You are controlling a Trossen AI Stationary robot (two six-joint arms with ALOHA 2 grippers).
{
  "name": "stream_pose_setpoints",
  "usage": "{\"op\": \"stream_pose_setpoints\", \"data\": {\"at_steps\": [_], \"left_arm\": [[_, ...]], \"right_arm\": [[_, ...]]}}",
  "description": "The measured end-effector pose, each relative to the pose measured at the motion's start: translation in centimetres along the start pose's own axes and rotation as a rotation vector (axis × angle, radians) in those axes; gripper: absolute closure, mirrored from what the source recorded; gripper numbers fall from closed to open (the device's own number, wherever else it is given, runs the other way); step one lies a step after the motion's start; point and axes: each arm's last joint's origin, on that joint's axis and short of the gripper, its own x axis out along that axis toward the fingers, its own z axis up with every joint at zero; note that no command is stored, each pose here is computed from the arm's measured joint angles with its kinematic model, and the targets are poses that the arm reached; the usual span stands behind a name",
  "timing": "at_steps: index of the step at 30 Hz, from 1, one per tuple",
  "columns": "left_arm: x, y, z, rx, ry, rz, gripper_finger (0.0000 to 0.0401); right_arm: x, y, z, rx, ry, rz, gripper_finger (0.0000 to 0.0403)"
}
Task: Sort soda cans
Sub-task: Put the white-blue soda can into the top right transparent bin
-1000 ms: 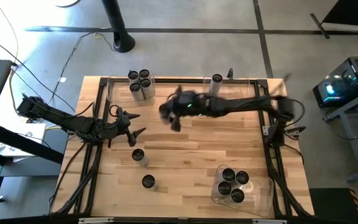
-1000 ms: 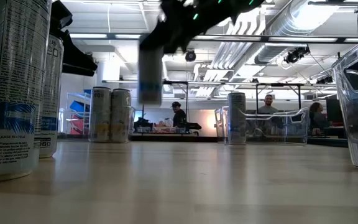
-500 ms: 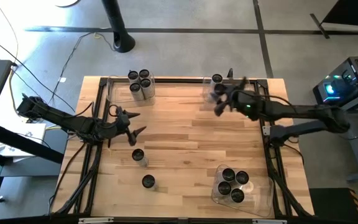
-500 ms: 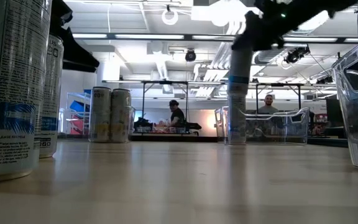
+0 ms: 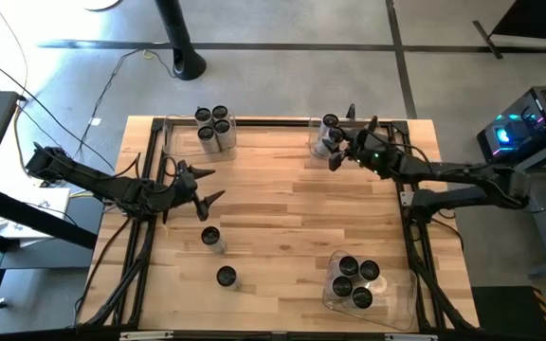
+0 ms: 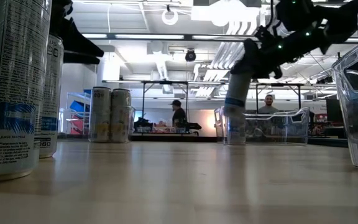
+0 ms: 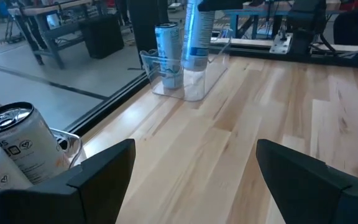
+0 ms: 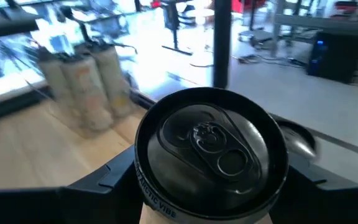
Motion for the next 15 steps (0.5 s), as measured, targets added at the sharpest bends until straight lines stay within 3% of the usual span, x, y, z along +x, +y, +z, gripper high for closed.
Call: {"op": "stream_pose_setpoints", "data": {"at_steps": [15], "left_arm": [[0.0,0.0,0.1,-0.026,-0.009,-0.002,0.0071]], "right_arm": [[6.5,0.8,-1.4,-0.080,0.196,0.033,0.0167]]}}
